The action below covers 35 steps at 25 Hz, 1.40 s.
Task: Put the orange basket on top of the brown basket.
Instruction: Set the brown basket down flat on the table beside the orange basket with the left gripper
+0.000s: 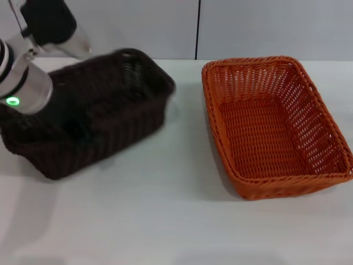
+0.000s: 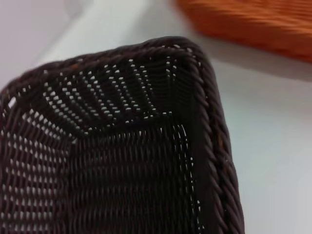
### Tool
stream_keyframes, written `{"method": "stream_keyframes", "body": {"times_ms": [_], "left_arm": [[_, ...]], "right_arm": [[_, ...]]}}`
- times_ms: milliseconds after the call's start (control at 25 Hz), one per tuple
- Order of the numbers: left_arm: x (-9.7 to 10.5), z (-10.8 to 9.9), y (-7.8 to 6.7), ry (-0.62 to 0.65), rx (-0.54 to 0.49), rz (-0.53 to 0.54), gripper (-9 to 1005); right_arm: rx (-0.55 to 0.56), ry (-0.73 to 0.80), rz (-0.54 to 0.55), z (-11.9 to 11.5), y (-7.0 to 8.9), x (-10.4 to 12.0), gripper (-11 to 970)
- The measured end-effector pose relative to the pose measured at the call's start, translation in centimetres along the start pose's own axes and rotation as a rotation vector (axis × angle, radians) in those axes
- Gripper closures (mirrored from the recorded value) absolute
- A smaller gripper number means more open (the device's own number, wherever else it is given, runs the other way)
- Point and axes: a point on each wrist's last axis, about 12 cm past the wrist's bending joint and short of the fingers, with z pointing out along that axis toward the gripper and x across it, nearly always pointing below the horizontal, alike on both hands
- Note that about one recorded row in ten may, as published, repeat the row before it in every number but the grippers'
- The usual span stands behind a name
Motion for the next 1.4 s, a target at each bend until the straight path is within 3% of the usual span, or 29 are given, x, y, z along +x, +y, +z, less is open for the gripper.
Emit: {"method": "stream_keyframes", "body": {"times_ms": [360,680,880,1120,1400], "left_arm": [[-2.0,1.0,-2.7,-0.132,0.162,0.121,801],[-4.5,3.6,-4.7,-0.164,0.252,0.186,801],[-4.9,4.0,-4.7,-0.154,0.258,0.181,775],[-4.7,2.9,-3.5,-0.158,0.227,0.053,701],[-4.0,1.7,-3.4,-0.157,0.19,0.055,602]], "right_arm": [[-0.01,-0.001,0.001,0.3,0.4,-0.1,243],[-0.004,0.003,0.001,0.1,0.2,0.0,243],[-0.004,0.006,0.001,0.0,0.2,0.1,243],[-0.001,0.007,0.006,0.0,0.1,0.2,243],[0.0,0.009,0.012,-0.2,-0.2,0.2,243]]}}
